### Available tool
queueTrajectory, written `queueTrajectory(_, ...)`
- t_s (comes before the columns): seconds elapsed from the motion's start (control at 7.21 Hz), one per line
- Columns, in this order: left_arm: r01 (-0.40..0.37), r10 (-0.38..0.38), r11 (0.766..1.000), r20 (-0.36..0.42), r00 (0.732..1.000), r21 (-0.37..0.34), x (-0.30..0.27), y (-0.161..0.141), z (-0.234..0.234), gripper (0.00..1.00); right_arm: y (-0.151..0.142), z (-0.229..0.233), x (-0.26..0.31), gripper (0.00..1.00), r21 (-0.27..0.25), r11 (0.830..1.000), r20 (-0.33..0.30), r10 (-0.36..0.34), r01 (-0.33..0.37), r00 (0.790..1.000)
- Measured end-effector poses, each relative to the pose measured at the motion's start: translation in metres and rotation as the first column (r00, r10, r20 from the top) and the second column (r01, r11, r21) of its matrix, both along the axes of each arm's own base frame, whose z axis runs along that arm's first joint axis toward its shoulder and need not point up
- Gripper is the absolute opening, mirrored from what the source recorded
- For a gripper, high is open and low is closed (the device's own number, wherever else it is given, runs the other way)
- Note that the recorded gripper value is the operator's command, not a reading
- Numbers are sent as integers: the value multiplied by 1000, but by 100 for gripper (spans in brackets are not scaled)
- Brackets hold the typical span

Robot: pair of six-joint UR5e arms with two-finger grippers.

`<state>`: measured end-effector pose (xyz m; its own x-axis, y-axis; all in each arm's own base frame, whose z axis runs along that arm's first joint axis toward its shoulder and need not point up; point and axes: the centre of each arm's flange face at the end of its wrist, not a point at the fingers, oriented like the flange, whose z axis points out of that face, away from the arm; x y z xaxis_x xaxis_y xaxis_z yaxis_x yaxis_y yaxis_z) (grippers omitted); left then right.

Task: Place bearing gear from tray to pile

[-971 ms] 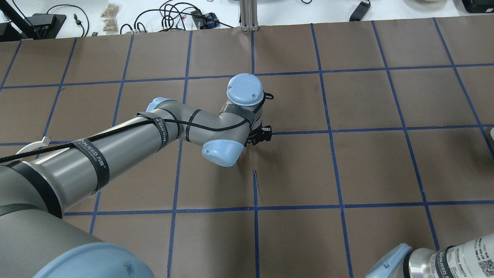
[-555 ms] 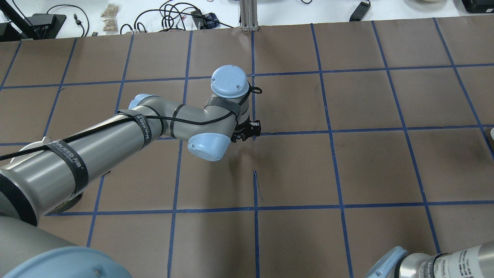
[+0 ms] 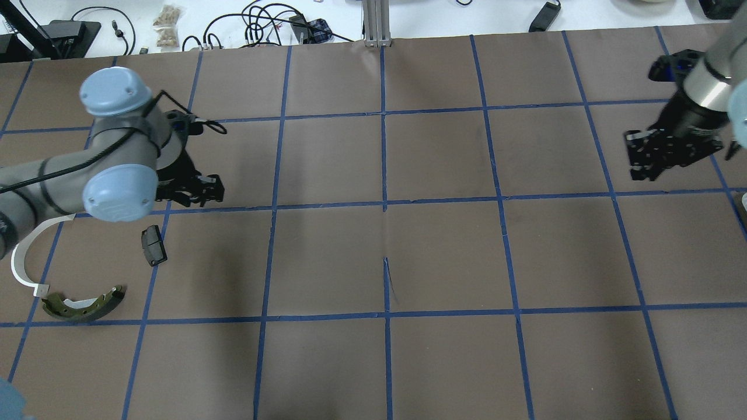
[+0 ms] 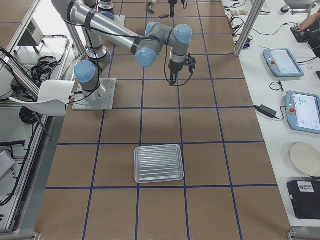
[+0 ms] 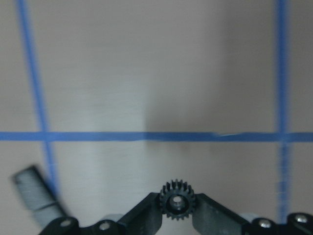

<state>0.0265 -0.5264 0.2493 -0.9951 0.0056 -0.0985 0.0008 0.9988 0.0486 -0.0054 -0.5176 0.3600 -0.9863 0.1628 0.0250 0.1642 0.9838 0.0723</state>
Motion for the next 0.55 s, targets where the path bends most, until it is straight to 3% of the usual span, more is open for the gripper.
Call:
queueTrajectory(0.28,-39,40,999,-8,999,38,117,25,-14,10,-7,-17,123,25,-37,988,54,-148,150,988)
queueTrajectory(0.42,-56,56,997,-14,998,45,148,33,-26,26,-7,-32,183,25,-52,979,99,-191,197,977)
queueTrajectory(0.55,-63,64,997,-20,998,53,163,35,-39,59,-5,-53,238,26,-64,977,131,-196,205,972)
